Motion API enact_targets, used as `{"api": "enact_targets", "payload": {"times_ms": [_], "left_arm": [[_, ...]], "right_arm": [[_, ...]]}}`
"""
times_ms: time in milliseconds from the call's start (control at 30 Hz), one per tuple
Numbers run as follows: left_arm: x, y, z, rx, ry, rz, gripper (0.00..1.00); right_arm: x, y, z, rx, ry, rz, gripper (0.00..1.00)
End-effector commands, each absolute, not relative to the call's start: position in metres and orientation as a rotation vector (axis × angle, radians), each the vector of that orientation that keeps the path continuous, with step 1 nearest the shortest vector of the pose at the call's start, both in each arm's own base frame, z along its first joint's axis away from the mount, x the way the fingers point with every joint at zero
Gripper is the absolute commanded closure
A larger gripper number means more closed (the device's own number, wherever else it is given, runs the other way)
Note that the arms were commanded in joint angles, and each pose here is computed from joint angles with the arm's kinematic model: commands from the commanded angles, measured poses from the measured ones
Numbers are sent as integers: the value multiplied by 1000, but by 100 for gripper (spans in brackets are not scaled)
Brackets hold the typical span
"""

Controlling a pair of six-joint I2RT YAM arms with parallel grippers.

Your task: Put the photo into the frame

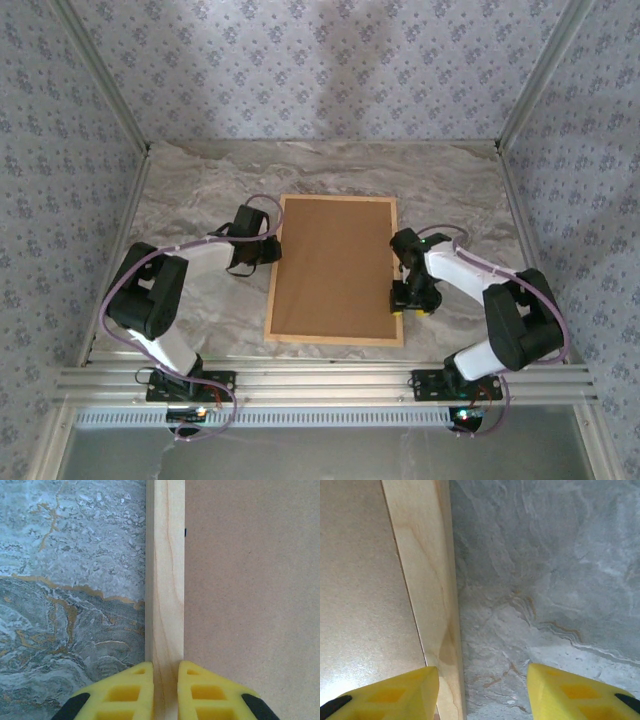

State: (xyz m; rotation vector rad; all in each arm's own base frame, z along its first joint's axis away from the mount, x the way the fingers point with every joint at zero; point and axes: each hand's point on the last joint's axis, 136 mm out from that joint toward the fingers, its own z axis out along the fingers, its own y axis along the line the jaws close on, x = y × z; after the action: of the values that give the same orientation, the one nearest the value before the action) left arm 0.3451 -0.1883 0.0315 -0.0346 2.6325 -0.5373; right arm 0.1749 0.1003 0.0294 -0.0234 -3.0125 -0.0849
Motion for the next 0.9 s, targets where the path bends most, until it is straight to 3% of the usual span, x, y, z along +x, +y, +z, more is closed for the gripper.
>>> {"api": "enact_targets", "payload": {"times_ms": [0,867], "left_arm": [[335,-183,18,-22,2701,-476,85],[334,-185,12,-24,2712,-486,85]], "right_arm": [[166,97,30,-35,-2996,-58,49],[166,122,0,3,-2966,-119,49]]}}
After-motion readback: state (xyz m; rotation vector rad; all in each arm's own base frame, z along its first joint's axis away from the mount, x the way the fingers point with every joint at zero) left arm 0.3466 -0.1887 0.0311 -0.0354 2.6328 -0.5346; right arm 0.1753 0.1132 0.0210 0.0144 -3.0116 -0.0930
